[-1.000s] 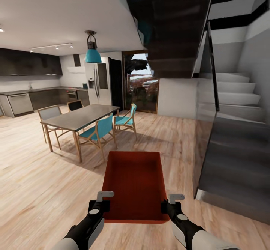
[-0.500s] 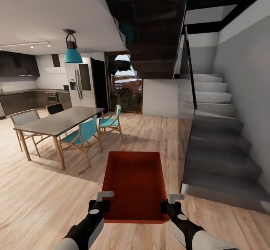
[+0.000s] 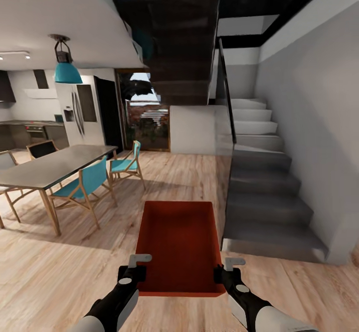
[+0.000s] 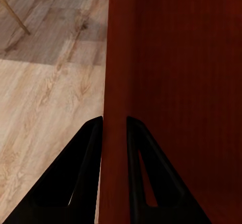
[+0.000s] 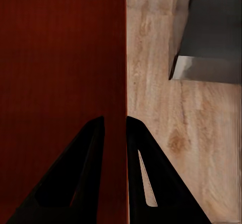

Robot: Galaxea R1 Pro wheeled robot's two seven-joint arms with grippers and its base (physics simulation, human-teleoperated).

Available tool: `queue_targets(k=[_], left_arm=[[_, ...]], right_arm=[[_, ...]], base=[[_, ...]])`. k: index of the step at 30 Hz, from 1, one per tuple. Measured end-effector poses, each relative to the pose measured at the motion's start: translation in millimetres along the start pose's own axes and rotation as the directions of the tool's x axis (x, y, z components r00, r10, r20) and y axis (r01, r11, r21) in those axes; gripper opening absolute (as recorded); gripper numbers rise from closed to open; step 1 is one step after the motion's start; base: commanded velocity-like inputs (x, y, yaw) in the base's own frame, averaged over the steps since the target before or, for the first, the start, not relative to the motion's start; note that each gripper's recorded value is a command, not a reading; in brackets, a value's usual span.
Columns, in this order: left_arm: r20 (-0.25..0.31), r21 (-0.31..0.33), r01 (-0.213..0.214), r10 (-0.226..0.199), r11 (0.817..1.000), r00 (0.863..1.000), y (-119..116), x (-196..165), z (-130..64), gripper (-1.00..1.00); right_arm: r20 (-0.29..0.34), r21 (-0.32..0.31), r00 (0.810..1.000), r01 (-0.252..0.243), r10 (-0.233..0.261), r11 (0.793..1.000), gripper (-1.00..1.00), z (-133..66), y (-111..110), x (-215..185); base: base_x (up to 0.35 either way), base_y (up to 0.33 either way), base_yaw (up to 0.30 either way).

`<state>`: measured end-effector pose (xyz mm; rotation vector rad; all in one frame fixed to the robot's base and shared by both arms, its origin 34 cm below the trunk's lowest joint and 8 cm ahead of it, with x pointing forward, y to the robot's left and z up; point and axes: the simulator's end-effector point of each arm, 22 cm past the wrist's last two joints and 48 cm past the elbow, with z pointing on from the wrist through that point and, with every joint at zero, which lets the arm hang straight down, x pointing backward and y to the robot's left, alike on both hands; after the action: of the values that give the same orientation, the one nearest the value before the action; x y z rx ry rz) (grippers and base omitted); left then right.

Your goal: Move the two storage containers from the living room to the garage. In the garage, place one container on the floor and stack the other container on top of it (either order is fine).

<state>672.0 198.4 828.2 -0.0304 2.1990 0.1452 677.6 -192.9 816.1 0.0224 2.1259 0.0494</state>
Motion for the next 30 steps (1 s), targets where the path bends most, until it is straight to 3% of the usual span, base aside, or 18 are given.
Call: queue_targets(k=[30], left_arm=[[0.0,0.0,0.0,0.0,1.0,1.0,0.0,0.0,0.0,-1.0]], right_arm=[[0.0,0.0,1.0,0.0,0.0,1.0,-1.0,0.0,0.0,0.0]], base=[[0.0,0.0,-0.281]])
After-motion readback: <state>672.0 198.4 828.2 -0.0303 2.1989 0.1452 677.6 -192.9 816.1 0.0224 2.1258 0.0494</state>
